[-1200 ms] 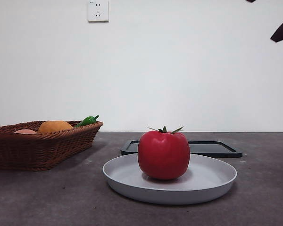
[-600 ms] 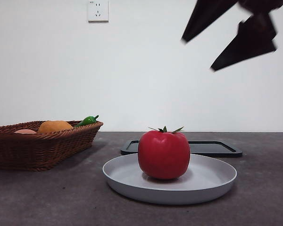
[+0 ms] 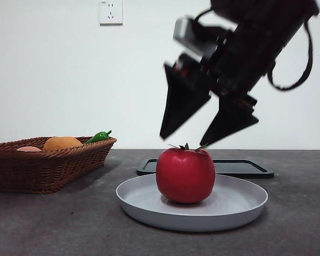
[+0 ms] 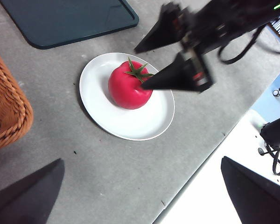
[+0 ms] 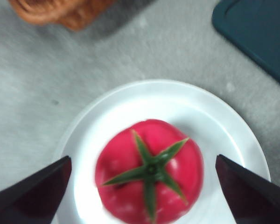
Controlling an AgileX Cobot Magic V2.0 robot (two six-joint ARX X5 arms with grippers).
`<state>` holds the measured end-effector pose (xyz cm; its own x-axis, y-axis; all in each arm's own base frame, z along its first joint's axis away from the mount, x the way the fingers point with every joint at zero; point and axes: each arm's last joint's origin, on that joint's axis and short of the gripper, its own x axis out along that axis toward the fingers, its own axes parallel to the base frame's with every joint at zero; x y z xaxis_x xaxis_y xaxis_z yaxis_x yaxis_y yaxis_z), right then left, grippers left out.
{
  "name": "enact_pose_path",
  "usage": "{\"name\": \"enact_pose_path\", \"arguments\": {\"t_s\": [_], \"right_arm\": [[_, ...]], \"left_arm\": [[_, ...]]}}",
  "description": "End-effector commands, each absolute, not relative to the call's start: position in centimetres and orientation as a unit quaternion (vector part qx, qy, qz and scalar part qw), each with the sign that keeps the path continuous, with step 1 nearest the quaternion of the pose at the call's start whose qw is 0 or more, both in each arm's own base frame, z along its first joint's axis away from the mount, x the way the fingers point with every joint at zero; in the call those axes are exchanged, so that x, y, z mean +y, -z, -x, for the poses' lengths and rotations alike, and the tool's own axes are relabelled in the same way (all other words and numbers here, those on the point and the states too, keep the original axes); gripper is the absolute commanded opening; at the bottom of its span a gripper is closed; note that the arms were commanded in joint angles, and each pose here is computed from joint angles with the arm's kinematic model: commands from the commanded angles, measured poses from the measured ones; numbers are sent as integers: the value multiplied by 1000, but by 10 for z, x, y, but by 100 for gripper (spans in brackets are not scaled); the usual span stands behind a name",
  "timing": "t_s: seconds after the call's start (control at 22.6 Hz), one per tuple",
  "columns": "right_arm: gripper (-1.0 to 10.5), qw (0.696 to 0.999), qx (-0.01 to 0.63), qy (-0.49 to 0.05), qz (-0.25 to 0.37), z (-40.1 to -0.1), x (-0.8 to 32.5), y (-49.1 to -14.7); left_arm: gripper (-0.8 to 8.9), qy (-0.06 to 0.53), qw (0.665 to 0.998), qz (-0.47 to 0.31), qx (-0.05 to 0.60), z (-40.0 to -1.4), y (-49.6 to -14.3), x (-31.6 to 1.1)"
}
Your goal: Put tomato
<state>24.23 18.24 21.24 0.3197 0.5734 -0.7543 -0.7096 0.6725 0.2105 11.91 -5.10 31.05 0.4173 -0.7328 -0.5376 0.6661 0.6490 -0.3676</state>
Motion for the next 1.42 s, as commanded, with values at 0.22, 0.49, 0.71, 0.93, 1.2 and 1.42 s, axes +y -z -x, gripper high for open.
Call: {"name": "enact_pose_path", "arguments": {"t_s": [0.22, 0.49, 0.71, 0.93, 1.2, 1.42], "right_arm": [[537, 801, 450, -385, 93, -252, 197, -188], [531, 792, 465, -384, 96, -254, 201, -175], [202, 790, 466, -387, 94, -254, 201, -175], [202, 806, 436, -391, 89, -257, 202, -202], [203, 872, 355, -328, 83, -292, 193, -264], [203, 900, 325, -285, 60, -336, 176, -273]], "left_arm": [[558, 425, 842, 42, 331, -120, -316, -52], [558, 425, 842, 42, 331, -120, -316, -52], [558, 425, 842, 42, 331, -120, -316, -52], [558, 425, 842, 42, 331, -120, -316, -52], [558, 425, 842, 42, 331, -120, -316, -52], [558, 425, 842, 42, 331, -120, -316, -52]]}}
